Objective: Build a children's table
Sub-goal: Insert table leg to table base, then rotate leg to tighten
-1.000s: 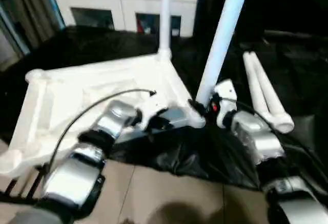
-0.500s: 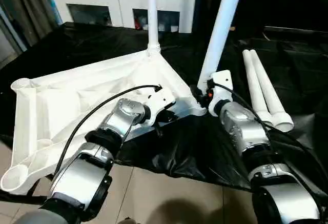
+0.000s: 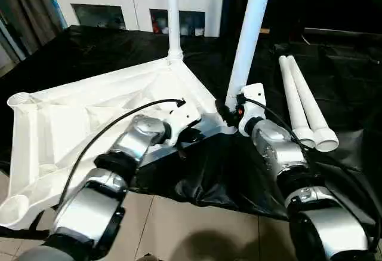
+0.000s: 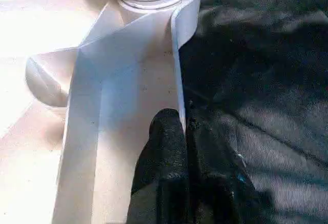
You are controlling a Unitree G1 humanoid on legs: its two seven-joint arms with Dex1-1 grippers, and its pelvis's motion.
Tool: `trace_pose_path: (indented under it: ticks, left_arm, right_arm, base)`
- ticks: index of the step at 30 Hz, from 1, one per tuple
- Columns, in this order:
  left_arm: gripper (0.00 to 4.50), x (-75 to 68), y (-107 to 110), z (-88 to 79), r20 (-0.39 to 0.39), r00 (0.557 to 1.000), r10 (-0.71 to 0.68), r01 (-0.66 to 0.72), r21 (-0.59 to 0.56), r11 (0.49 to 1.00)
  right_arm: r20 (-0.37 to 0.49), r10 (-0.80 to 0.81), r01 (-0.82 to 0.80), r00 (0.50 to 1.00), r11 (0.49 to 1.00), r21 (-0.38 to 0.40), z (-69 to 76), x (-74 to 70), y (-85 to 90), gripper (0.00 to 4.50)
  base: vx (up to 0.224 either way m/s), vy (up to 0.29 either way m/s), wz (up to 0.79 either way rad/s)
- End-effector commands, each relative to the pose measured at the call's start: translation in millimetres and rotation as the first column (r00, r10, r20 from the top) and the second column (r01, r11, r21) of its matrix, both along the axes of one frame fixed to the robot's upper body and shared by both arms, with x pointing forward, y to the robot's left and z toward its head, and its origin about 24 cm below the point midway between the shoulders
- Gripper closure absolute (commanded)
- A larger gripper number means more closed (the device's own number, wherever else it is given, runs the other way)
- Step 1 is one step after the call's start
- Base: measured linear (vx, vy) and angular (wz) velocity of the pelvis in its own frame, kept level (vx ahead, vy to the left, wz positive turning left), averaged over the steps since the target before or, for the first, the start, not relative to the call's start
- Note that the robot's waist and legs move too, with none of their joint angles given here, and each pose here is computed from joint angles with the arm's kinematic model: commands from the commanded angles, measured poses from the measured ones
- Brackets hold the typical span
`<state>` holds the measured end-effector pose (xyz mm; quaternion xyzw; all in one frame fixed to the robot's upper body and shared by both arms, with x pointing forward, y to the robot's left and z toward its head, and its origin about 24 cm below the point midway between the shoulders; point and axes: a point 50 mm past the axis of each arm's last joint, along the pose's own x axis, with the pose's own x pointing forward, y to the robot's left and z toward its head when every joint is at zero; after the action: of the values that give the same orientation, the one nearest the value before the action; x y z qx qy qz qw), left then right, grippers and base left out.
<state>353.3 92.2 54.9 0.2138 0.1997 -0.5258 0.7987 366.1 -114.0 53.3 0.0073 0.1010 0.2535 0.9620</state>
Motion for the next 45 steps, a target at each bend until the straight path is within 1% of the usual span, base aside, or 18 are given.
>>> trace_pose_path:
  ticks: [1,4,5,9,16,17,23,26,30,32,34,37,38,39,40,41,42,45]
  left_arm:
    - [4.5,-1.7,-18.6,19.9,0.089,0.986,-0.142,0.146,-0.045,0.988]
    - [4.5,-5.7,-10.8,18.4,0.077,0.975,-0.209,0.212,-0.025,0.977]
    - [4.5,-8.1,-6.9,17.7,0.059,0.968,-0.244,0.245,-0.02,0.969]
    - [4.5,-11.3,-1.9,17.5,0.034,0.956,-0.292,0.293,-0.019,0.956]
    - [4.5,-19.8,6.9,14.9,-0.032,0.913,-0.407,0.407,-0.01,0.913]
    - [4.5,-21.6,9.0,13.7,-0.048,0.903,-0.427,0.427,-0.003,0.904]
    - [4.5,-23.7,14.1,11.4,-0.082,0.885,-0.459,0.462,0.023,0.886]
    - [4.5,-24.7,15.7,9.9,-0.095,0.879,-0.468,0.472,0.029,0.881]
    - [4.5,-24.2,16.3,9.3,-0.098,0.883,-0.46,0.464,0.026,0.885]
    - [4.5,-22.6,14.7,8.9,-0.092,0.895,-0.436,0.439,0.013,0.899]
    - [4.5,-18.6,12.2,8.9,-0.081,0.92,-0.383,0.385,0.007,0.923]
    - [4.5,-3.6,1.4,11.4,-0.052,0.983,-0.177,0.175,-0.041,0.984]
    - [4.5,0.6,-3.1,12.6,-0.042,0.992,-0.117,0.114,-0.055,0.992]
    - [4.5,2.0,-5.2,13.2,-0.037,0.995,-0.096,0.094,-0.06,0.994]
    - [4.5,5.8,-11.6,14.4,-0.025,0.999,-0.039,0.038,-0.069,0.997]
    - [4.5,6.0,-12.4,14.5,-0.024,0.999,-0.035,0.033,-0.069,0.997]
    - [4.5,9.0,-22.1,14.4,-0.008,1.0,0.025,-0.025,-0.074,0.997]
    - [4.5,10.2,-30.5,13.6,0.005,0.998,0.067,-0.067,-0.074,0.995]
  right_arm:
    - [-0.026,0.105,-0.105,0.994,0.994,0.017,-3.2,-3.7,13.1,0.91]
    - [0.004,0.196,-0.196,0.981,0.981,-0.001,3.2,-5.0,3.5,0.84]
    - [0.007,0.276,-0.276,0.961,0.961,-0.01,5.3,-8.6,-1.5,0.84]
    - [-0.009,0.413,-0.413,0.911,0.91,-0.029,5.6,-17.0,-9.6,0.84]
    - [-0.072,0.643,-0.646,0.762,0.763,-0.022,8.4,-38.5,-24.1,0.84]
    - [-0.094,0.673,-0.678,0.734,0.735,-0.033,7.7,-42.1,-26.4,0.99]
    - [-0.141,0.71,-0.722,0.69,0.687,-0.077,4.0,-47.6,-28.9,1.36]
    - [-0.152,0.723,-0.737,0.674,0.672,-0.071,3.3,-51.0,-28.0,1.61]
    - [-0.154,0.731,-0.744,0.665,0.666,-0.053,1.4,-55.2,-24.8,1.72]
    - [-0.146,0.714,-0.725,0.684,0.688,-0.032,-1.1,-56.2,-23.8,1.75]
    - [-0.116,0.664,-0.669,0.738,0.743,-0.003,-1.5,-52.8,-22.4,1.75]
    - [-0.073,0.436,-0.435,0.897,0.9,0.02,-6.6,-38.5,-20.4,1.76]
    - [-0.076,0.351,-0.35,0.933,0.936,0.023,-10.0,-34.7,-19.7,1.76]
    - [-0.077,0.32,-0.319,0.944,0.948,0.024,-11.4,-33.4,-19.3,1.76]
    - [-0.083,0.225,-0.223,0.971,0.974,0.028,-15.6,-29.9,-17.3,1.76]
    - [-0.084,0.214,-0.212,0.973,0.977,0.029,-16.1,-29.5,-17.0,1.76]
    - [-0.1,0.086,-0.083,0.991,0.996,0.034,-21.7,-25.3,-11.4,1.76]
    - [-0.115,-0.015,0.02,0.993,0.999,0.039,-26.0,-22.2,-4.8,1.76]
  base:
    - [0.0,0.0,0.0]
    - [0.0,0.0,0.0]
    - [0.0,0.0,0.0]
    - [0.0,0.0,0.0]
    - [0.0,0.0,0.0]
    - [0.0,0.0,0.0]
    - [0.0,0.0,0.0]
    - [0.0,0.0,0.0]
    - [0.0,0.0,0.0]
    - [0.0,0.0,0.0]
    - [0.0,0.0,0.0]
    - [0.0,0.0,0.0]
    - [0.0,0.0,0.0]
    - [0.0,0.0,0.0]
    - [0.0,0.0,0.0]
    - [0.0,0.0,0.0]
    - [0.0,0.0,0.0]
    - [0.0,0.0,0.0]
